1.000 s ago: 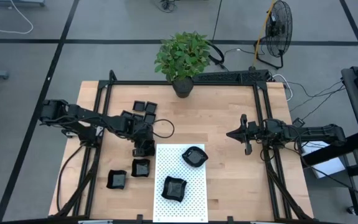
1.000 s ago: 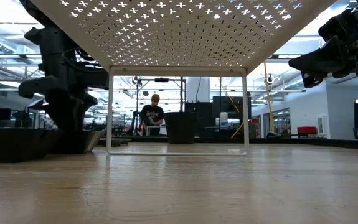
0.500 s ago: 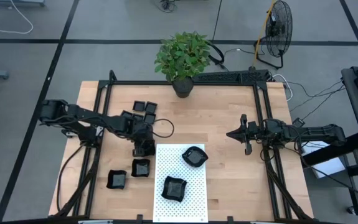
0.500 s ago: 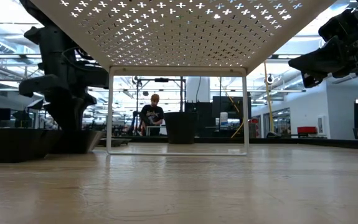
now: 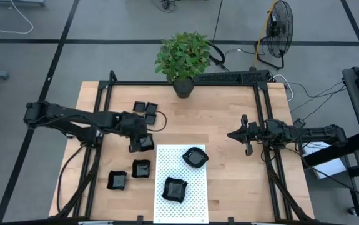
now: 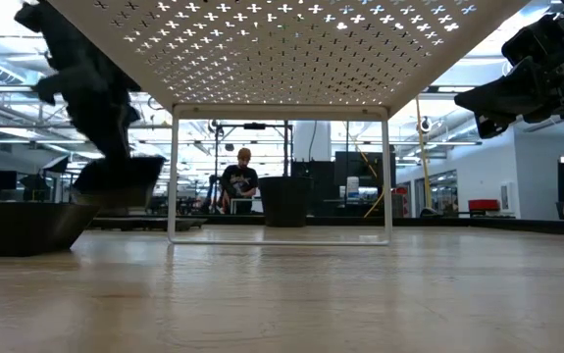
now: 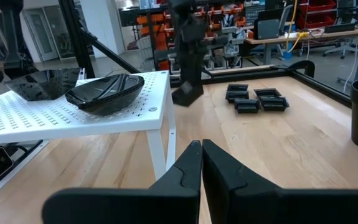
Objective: Pick & Place Mini shaped plates
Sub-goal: Stack the top distorted square plate on top of the distorted square plate on the shelf
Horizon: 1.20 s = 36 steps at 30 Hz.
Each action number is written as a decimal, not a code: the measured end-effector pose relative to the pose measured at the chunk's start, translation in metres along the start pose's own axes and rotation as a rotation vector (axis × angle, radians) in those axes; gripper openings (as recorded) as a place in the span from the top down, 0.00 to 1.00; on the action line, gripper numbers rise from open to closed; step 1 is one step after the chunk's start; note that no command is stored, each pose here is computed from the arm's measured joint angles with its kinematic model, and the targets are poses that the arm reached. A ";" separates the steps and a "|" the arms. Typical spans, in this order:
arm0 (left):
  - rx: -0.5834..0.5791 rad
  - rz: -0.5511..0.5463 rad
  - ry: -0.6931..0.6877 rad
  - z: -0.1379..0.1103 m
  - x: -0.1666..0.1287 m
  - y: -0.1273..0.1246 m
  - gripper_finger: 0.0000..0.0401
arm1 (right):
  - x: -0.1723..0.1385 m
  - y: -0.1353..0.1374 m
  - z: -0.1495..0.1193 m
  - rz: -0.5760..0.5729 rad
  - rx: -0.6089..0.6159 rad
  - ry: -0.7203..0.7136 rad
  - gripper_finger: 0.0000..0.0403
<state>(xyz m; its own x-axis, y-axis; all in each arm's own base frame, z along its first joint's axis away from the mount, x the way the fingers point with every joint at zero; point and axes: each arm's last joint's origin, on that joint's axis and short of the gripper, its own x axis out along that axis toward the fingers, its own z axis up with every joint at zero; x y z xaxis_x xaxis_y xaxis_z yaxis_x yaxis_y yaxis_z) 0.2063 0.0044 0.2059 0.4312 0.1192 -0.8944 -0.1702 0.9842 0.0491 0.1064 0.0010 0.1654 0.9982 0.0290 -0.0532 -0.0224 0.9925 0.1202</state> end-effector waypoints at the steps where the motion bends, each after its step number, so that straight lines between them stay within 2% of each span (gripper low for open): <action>1: -0.012 -0.003 -0.026 0.000 -0.006 0.001 0.98 | 0.000 0.000 0.000 0.000 0.000 -0.001 1.00; 10: -0.063 0.020 -0.295 -0.006 -0.054 0.006 0.98 | 0.000 0.000 0.000 0.000 0.000 0.000 1.00; 16: -0.048 -0.033 -0.535 -0.001 -0.081 0.003 0.98 | 0.000 0.000 0.000 0.000 0.000 -0.001 1.00; 19: -0.043 -0.107 -0.663 0.006 -0.092 -0.002 0.99 | 0.000 0.000 0.000 0.000 0.000 -0.001 1.00; 22: -0.014 -0.230 -0.778 0.014 -0.101 -0.011 0.96 | 0.000 0.000 0.000 0.000 0.000 0.000 1.00; 25: 0.066 -0.357 -0.883 0.021 -0.109 -0.022 0.95 | 0.000 0.000 0.000 0.000 0.000 0.000 1.00; 29: 0.207 -0.502 -0.978 0.027 -0.115 -0.039 0.99 | 0.000 0.000 0.000 0.000 0.000 0.000 1.00; 36: 0.312 -0.596 -1.092 0.037 -0.115 -0.064 0.95 | 0.000 0.000 0.000 0.000 0.000 0.000 1.00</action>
<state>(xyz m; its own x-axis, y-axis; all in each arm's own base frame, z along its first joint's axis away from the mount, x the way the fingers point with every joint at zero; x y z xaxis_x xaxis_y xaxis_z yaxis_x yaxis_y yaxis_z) 0.2006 -0.0675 0.3223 0.8935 -0.4490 0.0053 0.4489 0.8936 0.0033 0.1064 0.0010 0.1654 0.9982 0.0288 -0.0529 -0.0223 0.9925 0.1202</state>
